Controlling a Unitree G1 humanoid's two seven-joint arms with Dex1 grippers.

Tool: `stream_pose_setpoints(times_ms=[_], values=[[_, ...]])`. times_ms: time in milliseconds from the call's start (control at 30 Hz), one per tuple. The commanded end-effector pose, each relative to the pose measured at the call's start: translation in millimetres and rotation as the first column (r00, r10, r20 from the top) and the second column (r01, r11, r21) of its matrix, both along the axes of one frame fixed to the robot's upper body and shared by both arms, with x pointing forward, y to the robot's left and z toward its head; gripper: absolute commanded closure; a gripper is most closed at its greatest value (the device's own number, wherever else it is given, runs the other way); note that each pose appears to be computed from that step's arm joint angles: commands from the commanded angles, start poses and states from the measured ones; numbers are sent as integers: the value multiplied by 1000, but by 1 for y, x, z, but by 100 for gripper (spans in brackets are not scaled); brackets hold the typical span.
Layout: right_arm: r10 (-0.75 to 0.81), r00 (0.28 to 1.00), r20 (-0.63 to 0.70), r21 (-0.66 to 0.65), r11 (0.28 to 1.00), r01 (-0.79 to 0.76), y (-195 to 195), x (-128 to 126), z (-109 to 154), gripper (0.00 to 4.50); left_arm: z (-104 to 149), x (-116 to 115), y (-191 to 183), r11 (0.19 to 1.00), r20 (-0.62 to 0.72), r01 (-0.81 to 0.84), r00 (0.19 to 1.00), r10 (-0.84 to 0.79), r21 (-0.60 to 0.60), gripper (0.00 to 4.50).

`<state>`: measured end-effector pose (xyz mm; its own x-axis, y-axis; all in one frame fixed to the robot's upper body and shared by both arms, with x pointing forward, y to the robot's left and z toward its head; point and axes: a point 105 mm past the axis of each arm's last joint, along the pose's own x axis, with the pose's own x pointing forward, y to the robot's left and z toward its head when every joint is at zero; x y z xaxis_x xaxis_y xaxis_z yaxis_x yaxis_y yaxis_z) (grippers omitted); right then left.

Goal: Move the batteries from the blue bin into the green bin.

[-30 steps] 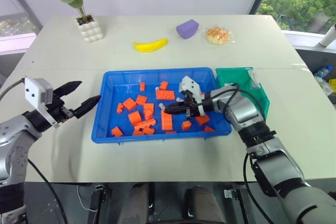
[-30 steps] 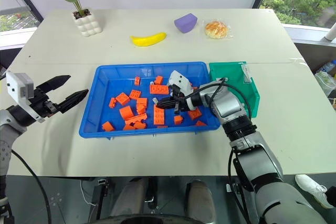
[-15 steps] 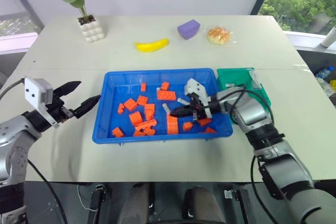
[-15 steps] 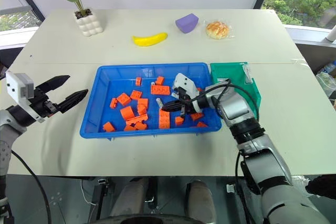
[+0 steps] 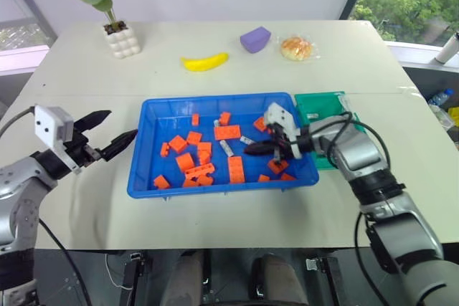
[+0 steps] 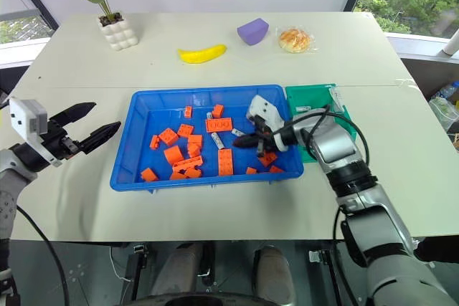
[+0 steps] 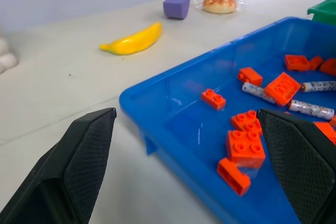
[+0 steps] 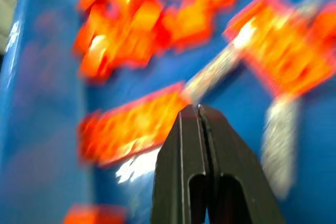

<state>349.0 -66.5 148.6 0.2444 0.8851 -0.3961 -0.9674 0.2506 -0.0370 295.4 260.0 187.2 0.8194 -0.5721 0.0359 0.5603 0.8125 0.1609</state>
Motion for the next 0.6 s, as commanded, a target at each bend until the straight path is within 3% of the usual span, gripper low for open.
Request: stream_pose_setpoints(times_ms=[33, 167, 200, 267, 500, 600], values=[[-10, 998, 55, 65, 998, 7, 13, 3, 23, 445, 9, -1, 2, 1000, 44, -12, 999, 12, 13, 0], [-9, 998, 54, 67, 998, 5, 26, -4, 29, 445, 10, -1, 4, 1000, 53, -25, 998, 25, 14, 0], [-17, 998, 52, 58, 998, 14, 26, -5, 29, 423, 10, -2, 4, 999, 56, -31, 998, 30, 12, 0], [-32, 998, 50, 41, 999, 30, 28, -9, 31, 369, 11, -2, 5, 999, 61, -40, 997, 39, 10, 0], [-91, 995, 44, 39, 995, 89, 36, -22, 50, 22, 10, -1, 4, 998, 77, -64, 995, 65, -14, 0], [-127, 992, 9, 37, 991, 126, 38, -26, 46, 6, 10, 2, 3, 996, 96, -86, 991, 88, -30, 0]])
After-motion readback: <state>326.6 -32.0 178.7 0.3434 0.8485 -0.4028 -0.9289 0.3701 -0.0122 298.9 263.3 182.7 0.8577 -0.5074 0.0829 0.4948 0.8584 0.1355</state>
